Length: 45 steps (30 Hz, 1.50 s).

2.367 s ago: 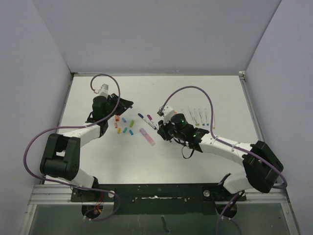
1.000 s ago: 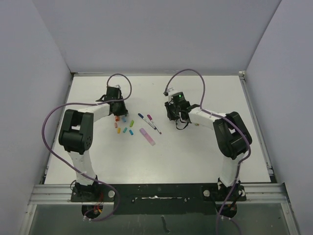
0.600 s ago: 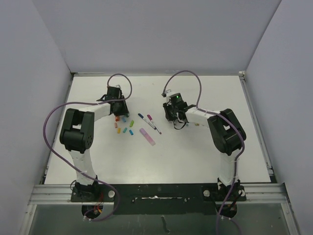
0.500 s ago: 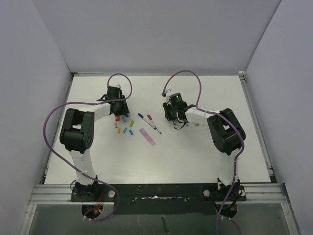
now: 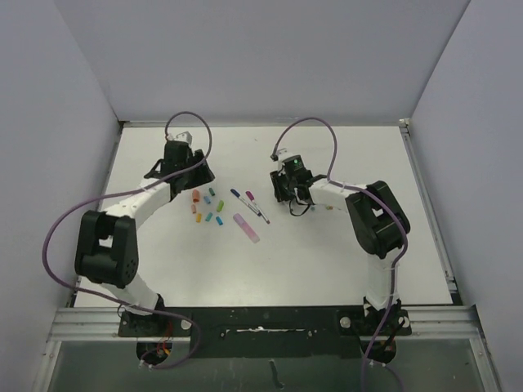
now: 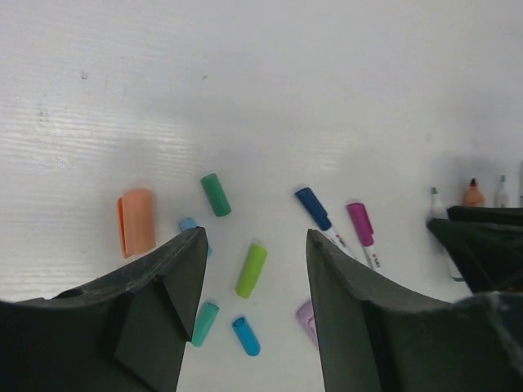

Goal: Open the pen caps

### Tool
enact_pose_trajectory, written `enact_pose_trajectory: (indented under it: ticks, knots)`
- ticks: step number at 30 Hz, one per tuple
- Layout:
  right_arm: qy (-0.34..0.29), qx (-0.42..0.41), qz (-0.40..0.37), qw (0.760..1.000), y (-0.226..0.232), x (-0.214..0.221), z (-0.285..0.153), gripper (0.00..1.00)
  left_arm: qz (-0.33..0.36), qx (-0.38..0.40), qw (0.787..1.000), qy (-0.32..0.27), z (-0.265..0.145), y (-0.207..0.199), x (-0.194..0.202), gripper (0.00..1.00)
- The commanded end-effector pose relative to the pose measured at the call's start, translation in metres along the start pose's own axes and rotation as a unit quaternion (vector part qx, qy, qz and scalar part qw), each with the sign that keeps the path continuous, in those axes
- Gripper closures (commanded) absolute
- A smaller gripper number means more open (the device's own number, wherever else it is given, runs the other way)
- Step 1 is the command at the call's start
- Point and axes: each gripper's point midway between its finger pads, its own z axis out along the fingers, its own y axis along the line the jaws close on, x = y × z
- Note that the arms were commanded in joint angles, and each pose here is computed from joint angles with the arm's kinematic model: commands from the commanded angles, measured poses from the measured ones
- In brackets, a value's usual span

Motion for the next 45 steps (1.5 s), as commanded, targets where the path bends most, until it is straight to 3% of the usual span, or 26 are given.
enact_pose_trajectory:
  ticks: [1, 3, 9, 14, 18, 22, 27, 45]
  knots:
    - [-0.01, 0.007, 0.005, 1.0, 0.0, -0.008, 0.006, 0.67, -0.01, 0.068, 0.993, -0.097, -0.056, -0.033, -0.046, 0.48]
    - [-0.012, 0.006, 0.005, 1.0, 0.001, -0.009, 0.005, 0.66, -0.017, 0.088, 0.99, -0.111, -0.071, -0.038, -0.044, 0.46]
    - [-0.053, 0.005, -0.011, 0.999, 0.004, -0.032, -0.011, 0.5, -0.04, 0.135, 0.979, -0.15, -0.106, -0.045, -0.034, 0.31]
    - [-0.104, -0.002, -0.036, 0.994, 0.012, -0.058, -0.038, 0.38, -0.047, 0.158, 0.973, -0.161, -0.117, -0.045, -0.025, 0.04]
    - [-0.111, -0.013, -0.062, 0.992, 0.028, -0.062, -0.054, 0.32, -0.048, 0.175, 0.971, -0.153, -0.119, -0.051, -0.022, 0.02]
    - [-0.104, -0.028, -0.086, 0.99, 0.048, -0.056, -0.066, 0.2, -0.056, 0.187, 0.969, -0.152, -0.12, -0.053, -0.02, 0.02]
    - [-0.084, -0.039, -0.102, 0.99, 0.067, -0.041, -0.068, 0.2, -0.06, 0.187, 0.969, -0.149, -0.119, -0.051, -0.015, 0.02]
    - [0.009, -0.039, -0.119, 0.992, 0.081, 0.018, -0.055, 0.4, -0.07, 0.186, 0.968, -0.153, -0.12, -0.047, -0.012, 0.02]
